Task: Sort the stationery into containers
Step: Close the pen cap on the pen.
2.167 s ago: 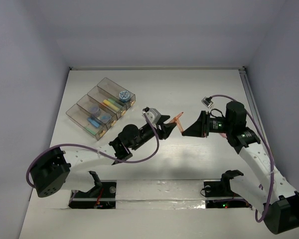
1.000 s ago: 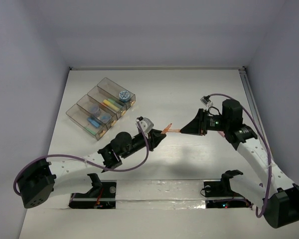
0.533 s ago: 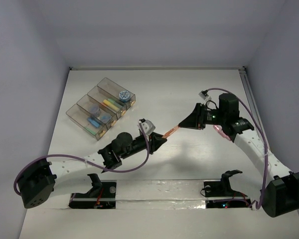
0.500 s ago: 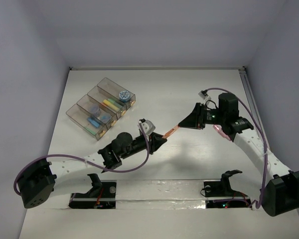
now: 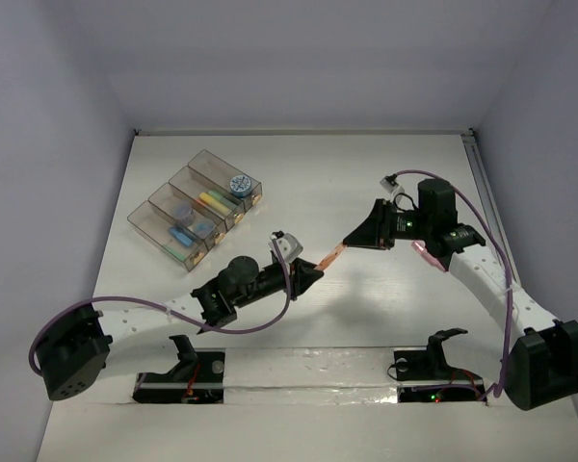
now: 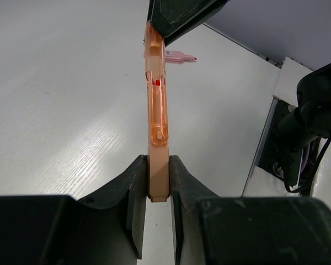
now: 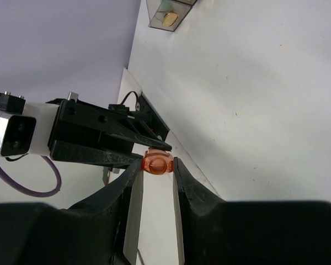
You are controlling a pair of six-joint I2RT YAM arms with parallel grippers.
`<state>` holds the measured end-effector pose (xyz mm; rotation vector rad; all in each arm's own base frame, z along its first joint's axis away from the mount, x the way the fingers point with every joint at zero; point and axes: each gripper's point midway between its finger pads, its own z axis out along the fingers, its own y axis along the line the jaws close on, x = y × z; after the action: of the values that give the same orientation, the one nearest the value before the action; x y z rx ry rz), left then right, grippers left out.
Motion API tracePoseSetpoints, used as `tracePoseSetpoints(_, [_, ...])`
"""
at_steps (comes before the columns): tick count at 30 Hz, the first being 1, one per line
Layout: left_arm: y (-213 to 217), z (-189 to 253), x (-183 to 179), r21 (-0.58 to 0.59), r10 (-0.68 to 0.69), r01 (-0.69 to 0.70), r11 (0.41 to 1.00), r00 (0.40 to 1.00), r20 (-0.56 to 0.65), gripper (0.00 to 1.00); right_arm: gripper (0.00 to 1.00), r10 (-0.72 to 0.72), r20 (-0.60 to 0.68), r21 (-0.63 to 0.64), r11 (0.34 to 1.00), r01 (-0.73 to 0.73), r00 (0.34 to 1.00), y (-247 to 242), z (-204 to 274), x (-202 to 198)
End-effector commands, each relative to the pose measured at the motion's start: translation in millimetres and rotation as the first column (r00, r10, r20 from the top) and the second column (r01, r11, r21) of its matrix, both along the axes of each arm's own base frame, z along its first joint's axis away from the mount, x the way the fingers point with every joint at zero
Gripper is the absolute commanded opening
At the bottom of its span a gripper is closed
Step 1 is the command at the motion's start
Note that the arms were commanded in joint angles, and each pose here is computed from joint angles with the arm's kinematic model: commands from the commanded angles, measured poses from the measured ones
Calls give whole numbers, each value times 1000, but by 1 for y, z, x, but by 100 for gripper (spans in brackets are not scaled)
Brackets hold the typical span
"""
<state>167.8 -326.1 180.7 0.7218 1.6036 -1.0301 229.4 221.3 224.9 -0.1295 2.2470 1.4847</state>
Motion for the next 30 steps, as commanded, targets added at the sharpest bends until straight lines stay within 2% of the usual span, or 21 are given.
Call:
tracePoseSetpoints(1, [-8,50,1,-147,2,8,989,998,68,0,5,-7,80,-27,1000,10,997,0,6,8])
tracePoseSetpoints(11, [-4,65,11,-209,65,-50,977,996,66,0,3,30,68,-26,999,-28,997,16,-2,-5])
tracePoseSetpoints(23, [-9,76,4,-230,19,2,973,996,86,0,3,77,26,-21,997,-77,997,27,-19,-14])
tracePoseSetpoints(30, [-5,83,11,-236,67,-42,971,993,95,0,3,133,16,-29,991,-133,991,37,-21,-24])
